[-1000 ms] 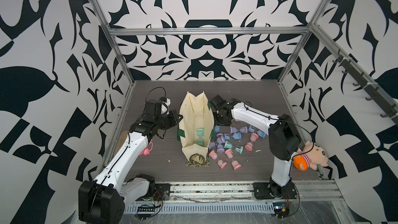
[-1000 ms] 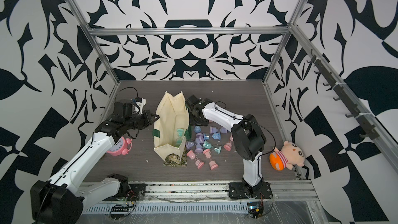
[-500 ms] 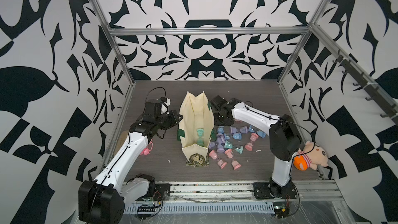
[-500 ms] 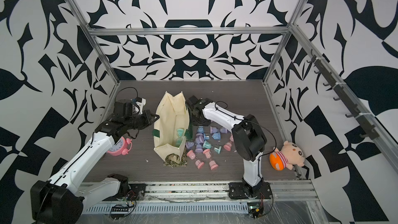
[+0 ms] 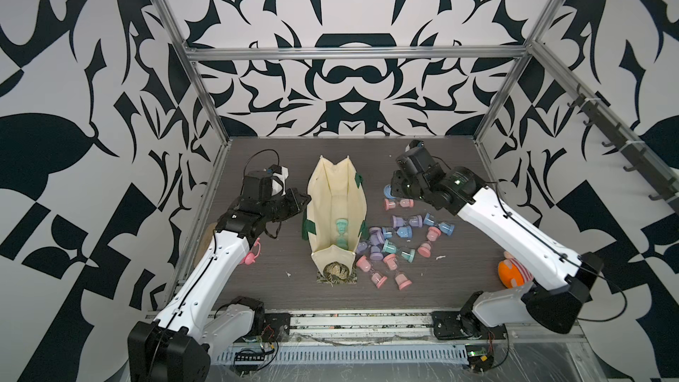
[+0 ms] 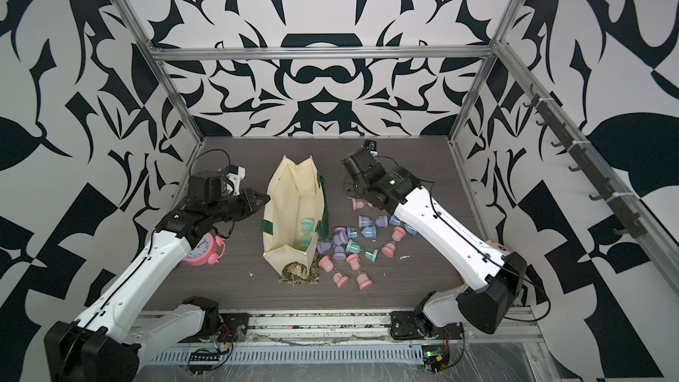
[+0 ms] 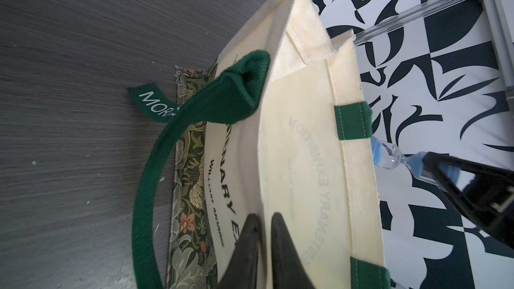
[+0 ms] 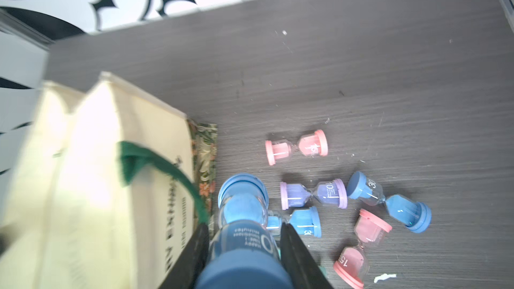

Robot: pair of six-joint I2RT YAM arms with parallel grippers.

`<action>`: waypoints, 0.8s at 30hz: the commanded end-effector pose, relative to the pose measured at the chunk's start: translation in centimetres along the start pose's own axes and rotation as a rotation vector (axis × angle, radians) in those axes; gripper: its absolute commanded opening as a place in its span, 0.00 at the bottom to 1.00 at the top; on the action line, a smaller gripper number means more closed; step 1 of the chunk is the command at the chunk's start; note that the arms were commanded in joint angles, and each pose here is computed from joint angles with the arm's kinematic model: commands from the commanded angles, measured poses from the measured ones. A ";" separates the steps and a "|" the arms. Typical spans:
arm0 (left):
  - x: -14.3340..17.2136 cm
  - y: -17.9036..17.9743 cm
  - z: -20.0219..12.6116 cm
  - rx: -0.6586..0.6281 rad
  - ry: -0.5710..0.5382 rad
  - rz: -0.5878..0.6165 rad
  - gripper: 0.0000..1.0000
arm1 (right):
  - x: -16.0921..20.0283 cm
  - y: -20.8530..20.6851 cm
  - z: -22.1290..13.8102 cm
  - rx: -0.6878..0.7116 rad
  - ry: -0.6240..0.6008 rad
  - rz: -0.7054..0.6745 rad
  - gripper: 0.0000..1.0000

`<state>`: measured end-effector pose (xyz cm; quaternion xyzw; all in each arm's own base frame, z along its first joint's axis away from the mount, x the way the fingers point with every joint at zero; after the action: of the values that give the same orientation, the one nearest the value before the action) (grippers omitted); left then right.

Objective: Put the hourglass into the canvas bag
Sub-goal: Pick up the hourglass from the center of the board, then place the hourglass in the canvas bag.

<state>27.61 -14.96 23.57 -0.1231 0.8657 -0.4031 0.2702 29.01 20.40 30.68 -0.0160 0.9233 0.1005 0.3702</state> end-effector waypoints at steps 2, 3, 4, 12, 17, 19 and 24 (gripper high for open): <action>1.1 0.6 0.0 0.000 0.026 -0.015 0.15 | -1.9 4.6 -3.8 -0.106 -0.109 -0.096 0.00; 1.1 0.7 0.1 0.000 0.030 -0.019 0.16 | -2.0 6.1 -4.5 -0.133 -0.121 -0.124 0.00; 1.1 0.7 0.2 0.001 0.031 -0.020 0.17 | -1.9 7.6 -4.9 -0.157 -0.127 -0.156 0.00; 1.2 0.7 0.2 -0.004 0.030 -0.056 0.16 | 0.8 14.9 -2.9 -0.187 -0.030 -0.285 0.00; 1.3 0.2 0.1 -0.006 0.018 -0.060 0.08 | 3.8 15.7 1.3 -0.103 0.092 -0.306 0.00; 1.6 0.2 0.3 -0.013 0.020 -0.055 0.06 | 5.1 15.9 2.8 -0.083 0.137 -0.311 0.00; 2.2 0.6 0.8 -0.033 0.028 -0.060 0.02 | 7.7 15.3 5.9 -0.030 0.233 -0.328 0.00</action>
<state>26.83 -16.02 22.69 -0.1429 0.8670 -0.4052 0.2524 25.95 37.80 22.57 -0.2032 0.9398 0.0404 0.2718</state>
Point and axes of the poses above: each gripper's point midway between its finger pads, its own z axis out along the fingers, its own y axis along the line the jaws close on, x = y × z, the point moved 2 cm from there along -z, back along the fingers, and after that the axes turned 7 degrees about -z, right-handed, at the moved point
